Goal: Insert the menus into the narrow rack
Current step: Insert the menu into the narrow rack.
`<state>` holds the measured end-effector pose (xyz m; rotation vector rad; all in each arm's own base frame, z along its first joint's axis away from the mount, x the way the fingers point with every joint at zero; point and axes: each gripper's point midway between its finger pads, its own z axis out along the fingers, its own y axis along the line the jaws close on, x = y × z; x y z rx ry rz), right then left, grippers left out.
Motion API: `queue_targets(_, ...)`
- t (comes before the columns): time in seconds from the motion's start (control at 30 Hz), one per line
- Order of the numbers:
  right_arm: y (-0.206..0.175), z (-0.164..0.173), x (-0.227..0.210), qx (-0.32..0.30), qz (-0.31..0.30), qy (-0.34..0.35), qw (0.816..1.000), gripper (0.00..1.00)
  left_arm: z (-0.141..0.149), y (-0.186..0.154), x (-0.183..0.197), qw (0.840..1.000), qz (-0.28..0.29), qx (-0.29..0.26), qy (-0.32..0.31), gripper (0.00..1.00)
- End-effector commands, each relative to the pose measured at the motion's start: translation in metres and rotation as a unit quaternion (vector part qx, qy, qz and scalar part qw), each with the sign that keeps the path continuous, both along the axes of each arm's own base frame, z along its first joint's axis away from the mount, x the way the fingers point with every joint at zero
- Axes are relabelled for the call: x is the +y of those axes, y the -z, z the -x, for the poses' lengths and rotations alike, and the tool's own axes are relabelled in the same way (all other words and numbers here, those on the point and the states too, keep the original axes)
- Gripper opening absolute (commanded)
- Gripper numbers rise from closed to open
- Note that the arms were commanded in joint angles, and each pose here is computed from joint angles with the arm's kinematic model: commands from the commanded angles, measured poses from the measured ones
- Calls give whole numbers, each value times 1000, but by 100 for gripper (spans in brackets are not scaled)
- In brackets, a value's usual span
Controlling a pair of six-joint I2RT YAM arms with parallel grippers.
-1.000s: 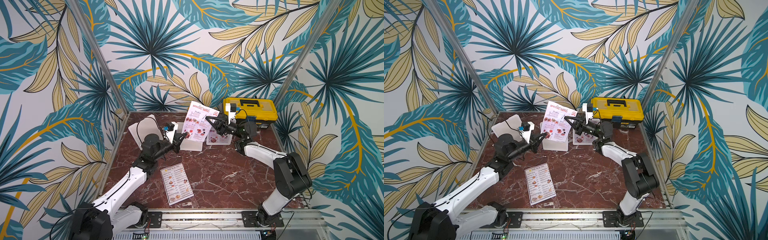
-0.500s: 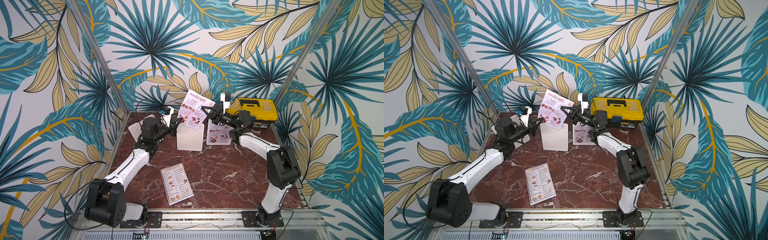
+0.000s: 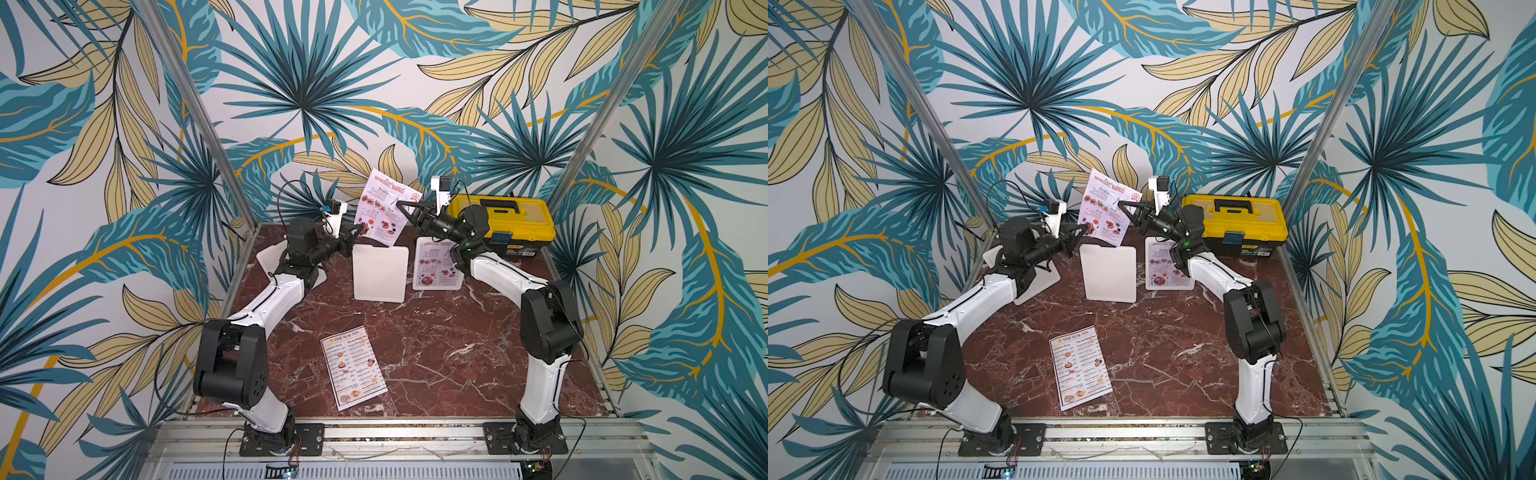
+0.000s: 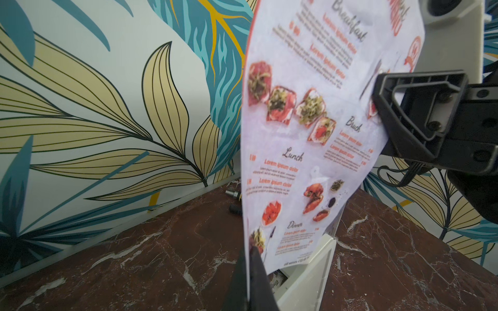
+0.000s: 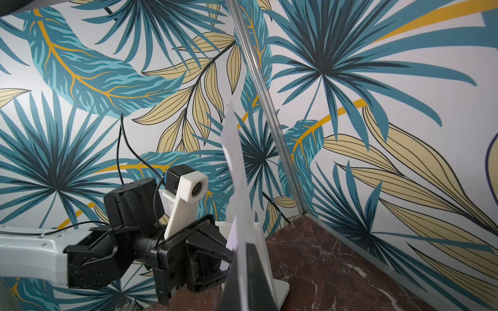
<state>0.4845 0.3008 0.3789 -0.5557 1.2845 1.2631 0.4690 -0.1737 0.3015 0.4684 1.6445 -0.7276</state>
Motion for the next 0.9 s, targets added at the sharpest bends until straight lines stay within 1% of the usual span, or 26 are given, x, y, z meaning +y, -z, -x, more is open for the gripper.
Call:
queue_targets(0.0, 4, -11, 2, 1, 6, 8, 1000, 5, -6, -13, 5, 1000, 7, -10, 1, 0)
queue_targets(0.23, 7, -16, 3, 13, 4, 8, 1000, 5, -2, -13, 7, 1000, 11, -7, 3, 0)
queue_targets(0.53, 5, -11, 2, 20, 1, 11, 1000, 5, 7, -15, 9, 1000, 14, -7, 0, 0)
queue_targets(0.87, 9, -6, 10, 31, 5, 12, 999, 4, 11, -14, 16, 1000, 14, -5, -19, 0)
